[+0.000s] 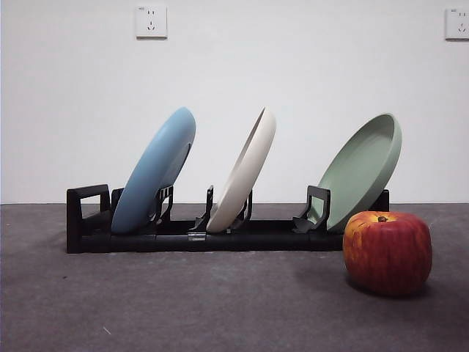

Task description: Take the blue plate from the plate rack,put the plate on the table,take the apple from the table,put the apple in the plate

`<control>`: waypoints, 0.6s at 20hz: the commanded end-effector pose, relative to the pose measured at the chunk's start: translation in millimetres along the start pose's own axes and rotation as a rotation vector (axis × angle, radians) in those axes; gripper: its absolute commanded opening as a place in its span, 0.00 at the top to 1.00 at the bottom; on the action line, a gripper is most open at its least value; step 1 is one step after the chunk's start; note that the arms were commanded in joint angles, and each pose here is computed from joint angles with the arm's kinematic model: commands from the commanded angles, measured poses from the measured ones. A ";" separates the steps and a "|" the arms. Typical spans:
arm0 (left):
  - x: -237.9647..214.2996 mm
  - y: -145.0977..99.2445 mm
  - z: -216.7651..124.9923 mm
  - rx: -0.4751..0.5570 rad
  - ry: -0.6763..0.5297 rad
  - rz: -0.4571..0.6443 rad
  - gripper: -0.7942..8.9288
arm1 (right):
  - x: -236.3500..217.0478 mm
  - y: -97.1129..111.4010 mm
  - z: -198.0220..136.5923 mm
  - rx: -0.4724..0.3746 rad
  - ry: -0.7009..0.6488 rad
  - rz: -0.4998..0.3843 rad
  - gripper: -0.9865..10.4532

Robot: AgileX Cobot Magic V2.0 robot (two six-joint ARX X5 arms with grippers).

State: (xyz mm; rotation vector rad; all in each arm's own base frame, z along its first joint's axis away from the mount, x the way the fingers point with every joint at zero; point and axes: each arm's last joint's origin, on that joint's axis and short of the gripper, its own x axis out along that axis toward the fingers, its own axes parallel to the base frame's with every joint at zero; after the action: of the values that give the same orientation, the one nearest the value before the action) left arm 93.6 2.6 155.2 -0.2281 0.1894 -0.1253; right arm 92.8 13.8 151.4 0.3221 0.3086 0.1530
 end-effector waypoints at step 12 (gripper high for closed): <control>-12.7 -18.1 49.5 -0.196 -0.016 -0.191 0.93 | -6.4 40.3 92.0 -0.020 0.217 0.221 0.92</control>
State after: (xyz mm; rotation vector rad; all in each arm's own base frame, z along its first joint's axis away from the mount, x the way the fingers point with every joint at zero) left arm 89.3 -2.5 206.2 -0.4358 0.1701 -0.2887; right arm 111.1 23.7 246.3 0.3541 0.4942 0.3943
